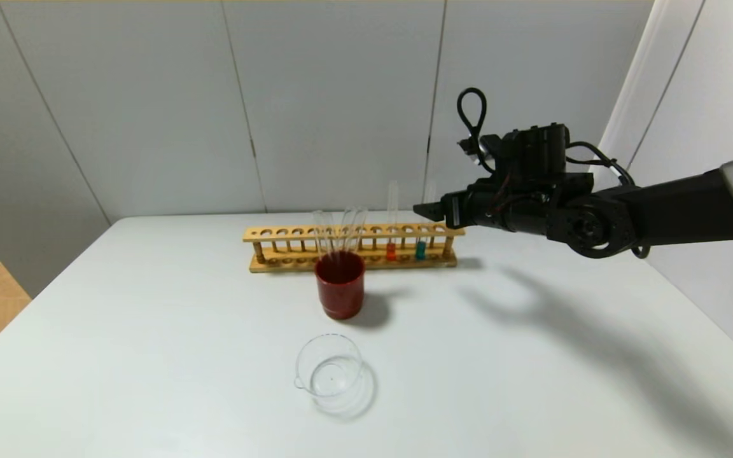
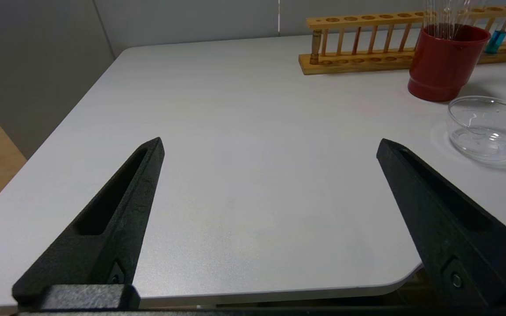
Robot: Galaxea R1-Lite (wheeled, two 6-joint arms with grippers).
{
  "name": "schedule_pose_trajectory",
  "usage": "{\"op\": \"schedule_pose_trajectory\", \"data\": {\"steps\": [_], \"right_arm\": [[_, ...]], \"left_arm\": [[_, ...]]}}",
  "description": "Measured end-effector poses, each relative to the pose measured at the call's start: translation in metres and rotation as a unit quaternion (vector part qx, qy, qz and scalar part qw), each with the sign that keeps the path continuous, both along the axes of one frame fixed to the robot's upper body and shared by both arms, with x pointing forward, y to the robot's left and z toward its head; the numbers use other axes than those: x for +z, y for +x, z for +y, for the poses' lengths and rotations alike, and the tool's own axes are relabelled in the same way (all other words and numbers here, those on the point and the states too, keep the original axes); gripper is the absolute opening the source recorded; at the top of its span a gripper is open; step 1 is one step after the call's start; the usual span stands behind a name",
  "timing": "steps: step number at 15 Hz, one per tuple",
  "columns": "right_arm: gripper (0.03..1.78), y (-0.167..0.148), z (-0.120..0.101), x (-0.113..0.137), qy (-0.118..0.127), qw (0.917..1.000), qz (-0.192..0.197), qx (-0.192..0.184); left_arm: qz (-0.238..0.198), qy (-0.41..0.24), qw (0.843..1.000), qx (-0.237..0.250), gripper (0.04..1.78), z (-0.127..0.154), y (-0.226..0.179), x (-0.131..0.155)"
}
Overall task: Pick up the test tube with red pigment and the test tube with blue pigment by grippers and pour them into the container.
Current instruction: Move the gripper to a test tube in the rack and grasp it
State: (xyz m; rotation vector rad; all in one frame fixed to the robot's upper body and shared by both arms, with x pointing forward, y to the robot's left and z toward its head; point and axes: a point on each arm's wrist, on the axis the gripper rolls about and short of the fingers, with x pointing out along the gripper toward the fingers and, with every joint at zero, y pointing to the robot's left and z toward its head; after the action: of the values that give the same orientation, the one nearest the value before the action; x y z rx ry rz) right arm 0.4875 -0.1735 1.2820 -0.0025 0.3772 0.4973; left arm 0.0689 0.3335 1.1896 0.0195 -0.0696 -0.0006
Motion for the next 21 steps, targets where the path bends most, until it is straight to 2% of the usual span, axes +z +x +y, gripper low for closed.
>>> {"op": "schedule_pose_trajectory", "data": {"steps": [13,18,21], "right_arm": [[1.74,0.03,0.006,-0.018,-0.002,1.0,-0.003,-0.005],[1.74,0.034,0.01,-0.026,-0.01,0.9999,0.002,-0.001],[1.62,0.035,0.014,-0.03,-0.017,0.9998,-0.001,0.006]], "left_arm": [[0.0,0.0,1.0,0.0,1.71,0.0,0.0,0.0],[0.0,0.0,1.0,0.0,1.71,0.0,0.0,0.0],[0.0,0.0,1.0,0.0,1.71,0.0,0.0,0.0]]}}
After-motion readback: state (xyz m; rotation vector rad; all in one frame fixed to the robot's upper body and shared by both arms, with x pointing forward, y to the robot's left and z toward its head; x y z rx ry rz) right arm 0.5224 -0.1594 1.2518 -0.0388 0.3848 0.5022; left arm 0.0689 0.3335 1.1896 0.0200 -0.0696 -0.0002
